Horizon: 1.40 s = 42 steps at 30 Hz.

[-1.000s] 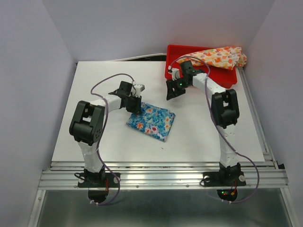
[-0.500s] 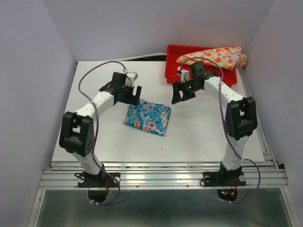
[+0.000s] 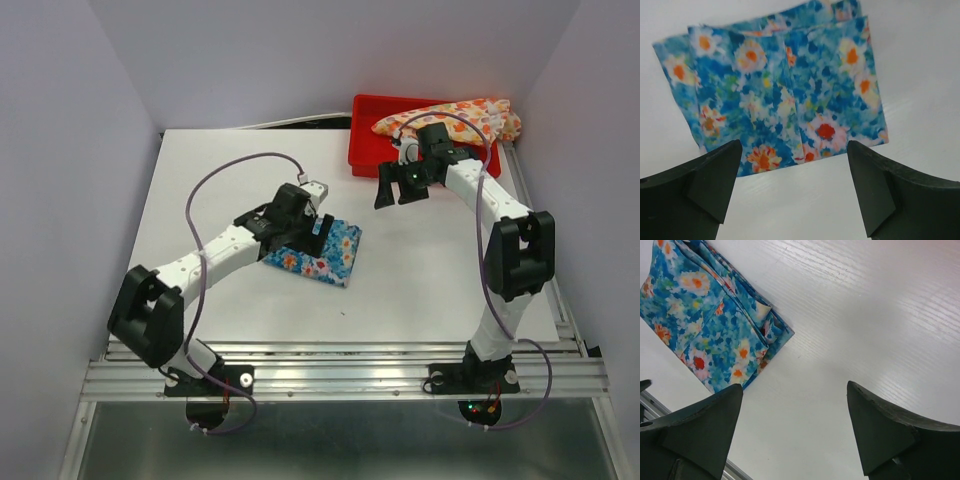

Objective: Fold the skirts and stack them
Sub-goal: Neatly place the folded skirt to the corner

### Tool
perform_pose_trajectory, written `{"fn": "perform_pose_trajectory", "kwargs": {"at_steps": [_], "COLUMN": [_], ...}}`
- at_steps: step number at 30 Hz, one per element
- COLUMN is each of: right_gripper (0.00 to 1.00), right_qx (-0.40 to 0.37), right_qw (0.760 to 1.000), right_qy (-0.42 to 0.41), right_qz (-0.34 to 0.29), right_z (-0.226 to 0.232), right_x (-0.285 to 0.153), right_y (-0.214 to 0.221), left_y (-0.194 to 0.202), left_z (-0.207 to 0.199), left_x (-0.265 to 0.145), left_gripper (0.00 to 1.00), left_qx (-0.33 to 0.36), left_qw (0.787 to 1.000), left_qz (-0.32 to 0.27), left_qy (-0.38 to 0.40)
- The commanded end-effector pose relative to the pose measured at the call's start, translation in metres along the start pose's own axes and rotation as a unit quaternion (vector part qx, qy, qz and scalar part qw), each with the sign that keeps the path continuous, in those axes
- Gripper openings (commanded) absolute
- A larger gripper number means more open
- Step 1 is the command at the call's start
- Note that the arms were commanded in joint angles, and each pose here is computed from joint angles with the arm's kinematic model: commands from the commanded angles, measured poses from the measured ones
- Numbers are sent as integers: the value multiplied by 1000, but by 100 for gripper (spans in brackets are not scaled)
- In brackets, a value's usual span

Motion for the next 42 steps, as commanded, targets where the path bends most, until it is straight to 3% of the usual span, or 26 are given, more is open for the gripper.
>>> {"fn": "perform_pose_trajectory", "kwargs": {"at_steps": [1,9,14,16,21,25,30,34,42], "right_gripper": [90,91,92,92,93,100,100,100,100], "right_qx": [-7,13,18,23,16,18,16,21,30], "right_qw": [999,999,999,999,999,999,999,999,999], "right_qy": [6,24,31,33,33,33,33,35,33], "right_qz": [-33,-27,-26,-24,-16,-14,-13,-14,-8], "right_z": [6,-3,-12,-17,-23,-29,-29,-33,-38], "right_x": [-12,-7,-6,-6,-2,0,1,-1,1], "right_y": [-8,-3,-4,-3,-1,-1,1,2,6], "left_y": [7,40,52,50,47,39,34,23,7], "left_z": [-3,-12,13,44,108,162,226,276,313], "left_x": [24,87,128,138,146,146,155,161,174], "left_gripper": [98,98,98,98,98,98,98,98,98], "left_qx": [-42,-59,-78,-104,-146,-177,-144,-97,-29], "left_qw": [998,984,965,956,940,932,928,939,949], "left_qz": [44,152,222,232,243,227,240,227,198], "left_qy": [-35,-75,-115,-146,-191,-221,-244,-241,-242]}}
Point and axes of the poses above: each gripper's point midway between its finger pads, its own x axis out along the fingers, its own z axis along the line the jaws close on, y = z × x, the point moved 9 cm from there along -x, back along the fingers, and after that the axes turned 9 degrees about x, right-handed, at the moved point
